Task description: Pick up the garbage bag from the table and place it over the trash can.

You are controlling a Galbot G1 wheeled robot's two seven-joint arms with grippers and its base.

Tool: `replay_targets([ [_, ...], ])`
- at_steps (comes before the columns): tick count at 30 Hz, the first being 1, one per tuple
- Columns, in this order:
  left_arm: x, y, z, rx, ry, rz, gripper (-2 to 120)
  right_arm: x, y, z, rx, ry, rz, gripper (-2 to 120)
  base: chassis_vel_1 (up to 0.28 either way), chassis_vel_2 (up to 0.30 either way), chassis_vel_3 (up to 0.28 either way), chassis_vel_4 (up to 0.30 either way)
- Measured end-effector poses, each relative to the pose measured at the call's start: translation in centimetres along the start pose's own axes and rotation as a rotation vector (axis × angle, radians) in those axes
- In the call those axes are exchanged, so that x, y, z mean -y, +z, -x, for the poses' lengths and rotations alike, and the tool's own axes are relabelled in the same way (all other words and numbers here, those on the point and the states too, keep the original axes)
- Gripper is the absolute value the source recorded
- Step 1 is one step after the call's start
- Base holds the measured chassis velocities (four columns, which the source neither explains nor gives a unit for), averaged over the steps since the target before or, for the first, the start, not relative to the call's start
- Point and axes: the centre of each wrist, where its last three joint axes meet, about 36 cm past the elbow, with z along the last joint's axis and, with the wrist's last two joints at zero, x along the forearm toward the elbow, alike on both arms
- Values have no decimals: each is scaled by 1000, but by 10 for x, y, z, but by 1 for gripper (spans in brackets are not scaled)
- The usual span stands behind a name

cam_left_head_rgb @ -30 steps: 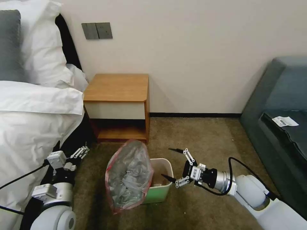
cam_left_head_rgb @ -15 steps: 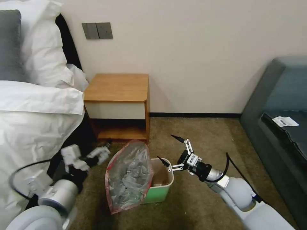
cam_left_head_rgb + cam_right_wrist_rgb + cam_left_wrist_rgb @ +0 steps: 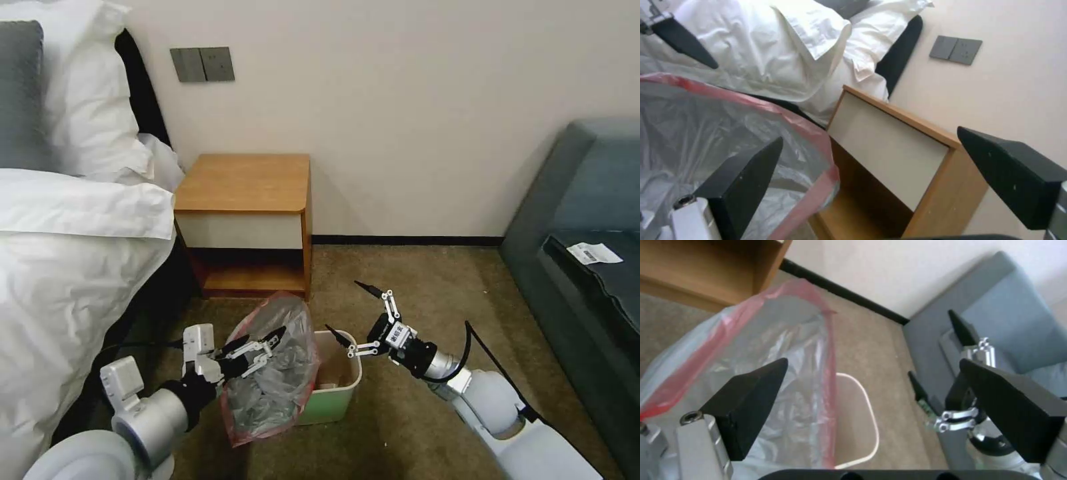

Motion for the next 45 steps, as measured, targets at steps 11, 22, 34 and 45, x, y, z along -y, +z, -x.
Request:
replay_targets([
  [11, -21, 3, 17, 18, -26, 19, 97, -7, 1, -2, -3, 1, 10, 100, 0, 0, 0, 0],
  [22, -59, 13, 43, -4, -100, 4, 97, -7, 3, -5, -9, -2, 11, 100, 0, 0, 0, 0],
  [34, -84, 32, 63, -67, -156, 27, 96, -9, 0, -1, 5, -12, 11, 100, 0, 0, 0, 0],
  [45, -100, 52, 97, -116, -198, 77, 95, -12, -3, -5, 3, -17, 13, 100, 0, 0, 0, 0],
])
